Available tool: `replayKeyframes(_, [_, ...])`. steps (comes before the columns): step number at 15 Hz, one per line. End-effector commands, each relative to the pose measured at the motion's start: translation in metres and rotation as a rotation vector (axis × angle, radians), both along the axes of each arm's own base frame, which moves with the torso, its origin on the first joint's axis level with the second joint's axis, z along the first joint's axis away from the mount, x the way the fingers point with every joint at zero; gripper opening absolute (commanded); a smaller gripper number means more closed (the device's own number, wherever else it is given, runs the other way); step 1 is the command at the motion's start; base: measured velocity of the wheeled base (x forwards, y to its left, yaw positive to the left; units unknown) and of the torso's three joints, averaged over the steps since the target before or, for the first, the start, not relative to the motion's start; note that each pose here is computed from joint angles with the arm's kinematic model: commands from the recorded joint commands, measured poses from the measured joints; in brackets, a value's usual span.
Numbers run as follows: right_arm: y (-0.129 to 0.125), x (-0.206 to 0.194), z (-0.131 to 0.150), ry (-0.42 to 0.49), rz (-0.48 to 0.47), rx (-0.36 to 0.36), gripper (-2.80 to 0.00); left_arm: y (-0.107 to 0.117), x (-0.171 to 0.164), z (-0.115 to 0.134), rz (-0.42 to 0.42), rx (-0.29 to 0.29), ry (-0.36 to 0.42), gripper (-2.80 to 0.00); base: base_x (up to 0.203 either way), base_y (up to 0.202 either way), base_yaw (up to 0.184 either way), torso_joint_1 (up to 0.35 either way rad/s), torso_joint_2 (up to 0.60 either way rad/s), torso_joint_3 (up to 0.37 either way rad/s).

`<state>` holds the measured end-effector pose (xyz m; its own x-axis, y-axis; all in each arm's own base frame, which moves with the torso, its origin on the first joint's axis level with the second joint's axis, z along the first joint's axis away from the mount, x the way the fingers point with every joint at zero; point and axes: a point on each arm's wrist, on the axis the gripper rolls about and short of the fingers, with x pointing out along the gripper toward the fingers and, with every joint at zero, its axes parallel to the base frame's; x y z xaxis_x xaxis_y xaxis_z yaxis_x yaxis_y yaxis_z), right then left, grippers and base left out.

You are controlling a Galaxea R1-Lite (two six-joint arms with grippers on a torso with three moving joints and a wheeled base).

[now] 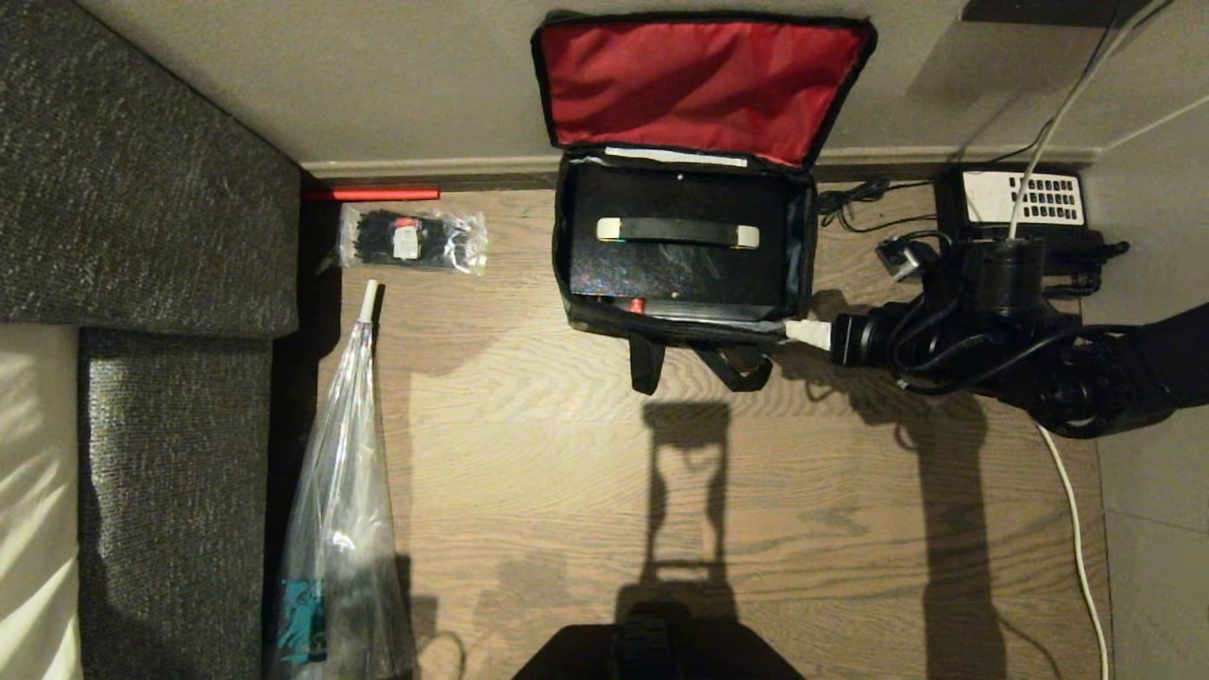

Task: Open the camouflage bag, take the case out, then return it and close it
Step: Grip the handle

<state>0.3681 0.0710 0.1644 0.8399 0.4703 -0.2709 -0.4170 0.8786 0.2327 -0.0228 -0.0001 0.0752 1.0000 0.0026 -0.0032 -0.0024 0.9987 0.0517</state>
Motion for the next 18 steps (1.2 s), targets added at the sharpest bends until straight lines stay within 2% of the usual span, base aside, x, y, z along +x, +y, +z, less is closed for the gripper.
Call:
replayKeyframes(1, [0.007,-0.016,0.006,0.006,0.028,-0.001,0.00,0.000,0.000,-0.001,0.001,0.000,0.002,-2.80,0.000,0.000,0.000,0.000,0.00,0.000])
replayKeyframes(2, [0.013,-0.026,0.004,0.031,0.049,0.000,0.00,0.000,0.000,-0.001,0.001,0.000,0.003,-2.80,0.000,0.000,0.000,0.000,0.00,0.000])
replayKeyframes(3, [0.022,-0.030,0.006,0.053,0.059,0.046,0.00,0.000,0.000,-0.001,0.001,0.000,0.001,-2.80,0.000,0.000,0.000,0.000,0.00,0.000])
replayKeyframes(5, [0.034,-0.030,0.014,0.129,0.030,0.214,0.00,0.000,0.000,-0.001,0.001,0.000,0.001,-2.80,0.000,0.000,0.000,0.000,0.00,0.000])
replayKeyframes(6, [0.044,-0.029,0.017,0.150,-0.001,0.265,0.00,0.000,0.000,-0.001,0.001,0.000,0.001,-2.80,0.000,0.000,0.000,0.000,0.00,0.000])
replayKeyframes(8, [0.063,-0.025,0.014,0.154,-0.114,0.283,0.00,0.000,0.000,-0.001,0.001,0.000,0.001,-2.80,0.000,0.000,0.000,0.000,0.00,0.000])
replayKeyframes(10, [0.082,-0.025,0.005,0.190,-0.197,0.265,0.00,0.000,0.000,-0.001,0.001,0.000,0.001,-2.80,0.000,0.000,0.000,0.000,0.00,0.000])
replayKeyframes(14, [0.097,-0.021,0.002,0.315,-0.307,0.304,0.00,0.000,0.000,-0.001,0.001,0.000,0.001,-2.80,0.000,0.000,0.000,0.000,0.00,0.000])
replayKeyframes(16, [0.101,-0.016,0.004,0.308,-0.326,0.310,0.00,0.000,0.000,-0.001,0.001,0.000,0.001,-2.80,0.000,0.000,0.000,0.000,0.00,0.000])
replayKeyframes(18, [0.105,-0.010,0.016,0.286,-0.342,0.365,0.00,0.000,0.000,-0.001,0.001,0.000,0.001,-2.80,0.000,0.000,0.000,0.000,0.00,0.000])
